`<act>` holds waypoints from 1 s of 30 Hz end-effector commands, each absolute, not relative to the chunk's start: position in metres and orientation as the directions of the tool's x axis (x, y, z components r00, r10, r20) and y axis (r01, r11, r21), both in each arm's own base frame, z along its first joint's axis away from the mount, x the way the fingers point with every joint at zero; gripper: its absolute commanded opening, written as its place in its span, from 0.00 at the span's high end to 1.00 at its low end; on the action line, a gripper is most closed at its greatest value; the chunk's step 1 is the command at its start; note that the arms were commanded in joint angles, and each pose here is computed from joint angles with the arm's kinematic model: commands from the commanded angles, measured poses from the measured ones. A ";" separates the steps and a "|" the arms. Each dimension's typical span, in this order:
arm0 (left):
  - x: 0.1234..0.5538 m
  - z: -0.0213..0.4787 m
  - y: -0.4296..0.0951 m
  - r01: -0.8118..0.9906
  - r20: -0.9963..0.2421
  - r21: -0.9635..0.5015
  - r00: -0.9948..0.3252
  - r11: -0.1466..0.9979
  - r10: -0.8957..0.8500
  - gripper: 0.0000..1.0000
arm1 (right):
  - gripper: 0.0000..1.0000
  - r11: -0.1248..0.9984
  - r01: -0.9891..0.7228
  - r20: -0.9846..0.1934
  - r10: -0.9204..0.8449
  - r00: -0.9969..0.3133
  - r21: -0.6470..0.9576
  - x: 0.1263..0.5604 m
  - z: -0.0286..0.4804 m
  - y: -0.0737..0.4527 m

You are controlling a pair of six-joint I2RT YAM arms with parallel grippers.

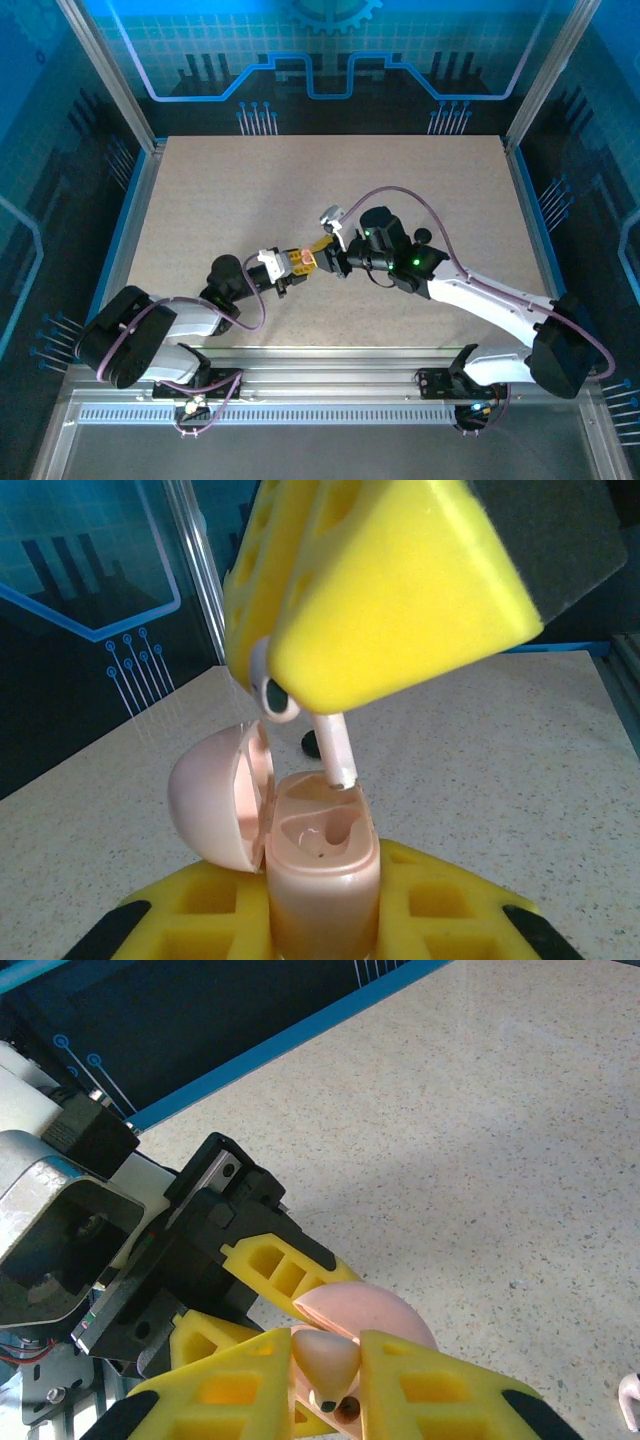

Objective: Insert the wireless bluetooth earbuds into the charging case

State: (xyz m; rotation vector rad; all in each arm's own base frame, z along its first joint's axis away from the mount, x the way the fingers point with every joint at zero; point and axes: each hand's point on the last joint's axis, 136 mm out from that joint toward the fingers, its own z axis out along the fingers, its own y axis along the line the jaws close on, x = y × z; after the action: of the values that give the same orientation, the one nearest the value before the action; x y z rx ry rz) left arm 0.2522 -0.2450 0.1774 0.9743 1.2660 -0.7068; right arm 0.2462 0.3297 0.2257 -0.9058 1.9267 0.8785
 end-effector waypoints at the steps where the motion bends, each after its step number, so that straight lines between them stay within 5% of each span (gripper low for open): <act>1: 0.247 0.189 -0.243 0.855 -0.964 0.259 0.259 0.449 0.063 0.88 | 0.78 0.503 -0.829 -0.871 -0.262 -0.416 0.245 0.245 0.227 0.334; 15: 0.248 0.196 -0.242 0.853 -0.967 0.241 0.254 0.463 0.035 0.88 | 0.78 0.509 -0.830 -0.852 -0.310 -0.423 0.227 0.247 0.212 0.338; 30: 0.254 0.194 -0.245 0.872 -0.984 0.158 0.177 0.463 0.001 0.87 | 0.78 0.489 -0.848 -0.905 -0.233 -0.355 0.206 0.245 0.248 0.338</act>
State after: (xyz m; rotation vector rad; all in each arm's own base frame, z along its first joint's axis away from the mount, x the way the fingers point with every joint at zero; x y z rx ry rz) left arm 0.2541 -0.2413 0.1826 0.9199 1.2752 -0.7172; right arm 0.2467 0.3324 0.2213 -0.9082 1.9372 0.8600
